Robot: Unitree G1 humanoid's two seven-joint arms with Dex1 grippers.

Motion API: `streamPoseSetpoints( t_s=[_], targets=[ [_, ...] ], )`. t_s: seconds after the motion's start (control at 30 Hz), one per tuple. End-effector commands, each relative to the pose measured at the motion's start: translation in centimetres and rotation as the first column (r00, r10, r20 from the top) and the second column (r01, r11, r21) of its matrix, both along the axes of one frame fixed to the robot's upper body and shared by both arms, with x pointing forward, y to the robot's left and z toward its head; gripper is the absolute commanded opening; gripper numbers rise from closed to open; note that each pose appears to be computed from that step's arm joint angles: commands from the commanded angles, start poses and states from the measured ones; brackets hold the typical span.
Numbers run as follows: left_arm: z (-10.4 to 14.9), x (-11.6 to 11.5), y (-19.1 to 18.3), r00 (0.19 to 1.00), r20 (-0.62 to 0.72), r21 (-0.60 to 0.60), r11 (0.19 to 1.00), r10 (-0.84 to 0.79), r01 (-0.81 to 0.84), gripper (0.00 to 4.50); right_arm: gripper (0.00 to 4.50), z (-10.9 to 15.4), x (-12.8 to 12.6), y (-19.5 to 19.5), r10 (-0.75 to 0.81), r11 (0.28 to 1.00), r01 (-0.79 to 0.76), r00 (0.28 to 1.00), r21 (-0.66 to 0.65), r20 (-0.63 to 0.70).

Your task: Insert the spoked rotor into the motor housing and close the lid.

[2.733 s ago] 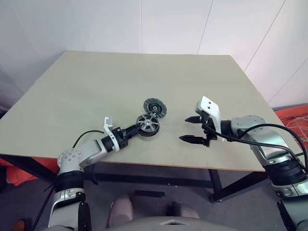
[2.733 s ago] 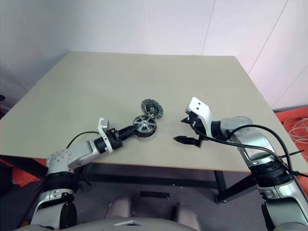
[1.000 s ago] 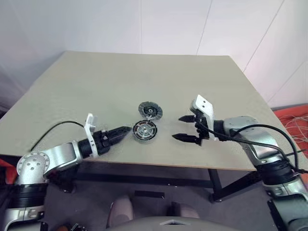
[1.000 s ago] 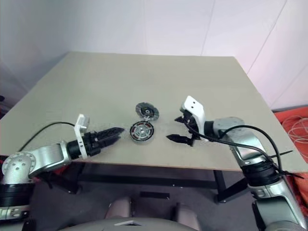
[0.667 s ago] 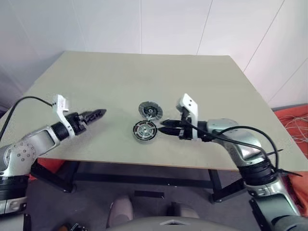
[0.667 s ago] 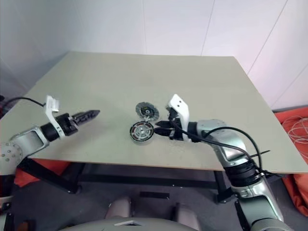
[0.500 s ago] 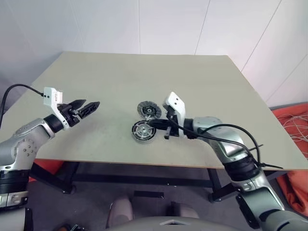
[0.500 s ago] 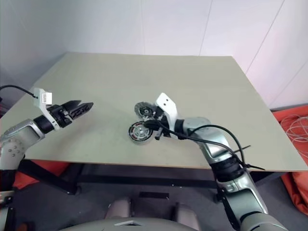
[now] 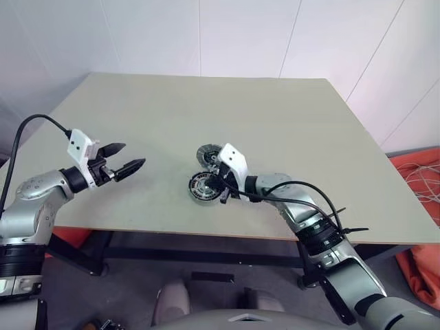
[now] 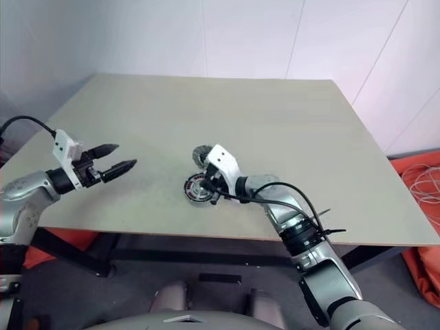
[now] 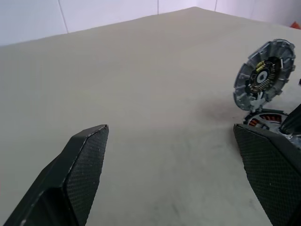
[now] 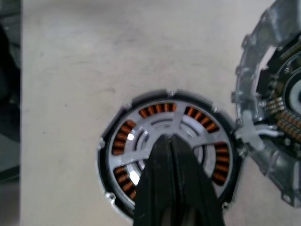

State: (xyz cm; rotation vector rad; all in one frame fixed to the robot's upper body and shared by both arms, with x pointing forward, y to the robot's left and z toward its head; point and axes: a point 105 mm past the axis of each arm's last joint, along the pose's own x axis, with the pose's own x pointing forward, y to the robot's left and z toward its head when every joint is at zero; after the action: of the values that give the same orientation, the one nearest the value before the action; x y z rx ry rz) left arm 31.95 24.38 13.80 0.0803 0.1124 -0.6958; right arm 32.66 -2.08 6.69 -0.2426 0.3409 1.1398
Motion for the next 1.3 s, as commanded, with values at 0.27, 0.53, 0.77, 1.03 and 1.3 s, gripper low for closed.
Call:
streamPoseSetpoints(
  t_s=[0.27, 0.53, 0.77, 1.03, 1.3],
  targets=[
    [0.9, -0.6, -1.9, 0.992, 0.043, -0.013, 0.993, -0.119, 0.12, 4.5, 0.02, 1.7, -0.7, -0.4, 0.073, 0.997, -0.072, 0.997, 0.036, -0.018],
    [1.1, -1.0, -1.8, 0.98, 0.061, -0.012, 0.982, -0.189, 0.19, 4.5, 0.02, 5.7, -2.5, -5.8, 0.167, 0.985, -0.167, 0.986, -0.032, -0.017],
    [0.4, -1.0, -1.7, 0.975, 0.031, -0.034, 0.975, -0.219, 0.22, 4.5, 0.41, 7.3, 0.3, -9.9, 0.01, 0.999, -0.009, 1.0, -0.041, 0.027],
    [0.7, -0.6, -1.2, 0.98, 0.024, -0.074, 0.977, -0.198, 0.199, 4.5, 3.0, 6.4, -2.2, -6.8, 0.512, 0.79, -0.403, 0.849, -0.461, 0.135],
    [1.0, -0.9, -0.6, 0.986, 0.035, -0.072, 0.983, -0.165, 0.167, 4.5, 4.48, 6.2, -1.5, -3.1, 0.777, 0.528, -0.525, 0.616, -0.667, 0.131]
  ],
)
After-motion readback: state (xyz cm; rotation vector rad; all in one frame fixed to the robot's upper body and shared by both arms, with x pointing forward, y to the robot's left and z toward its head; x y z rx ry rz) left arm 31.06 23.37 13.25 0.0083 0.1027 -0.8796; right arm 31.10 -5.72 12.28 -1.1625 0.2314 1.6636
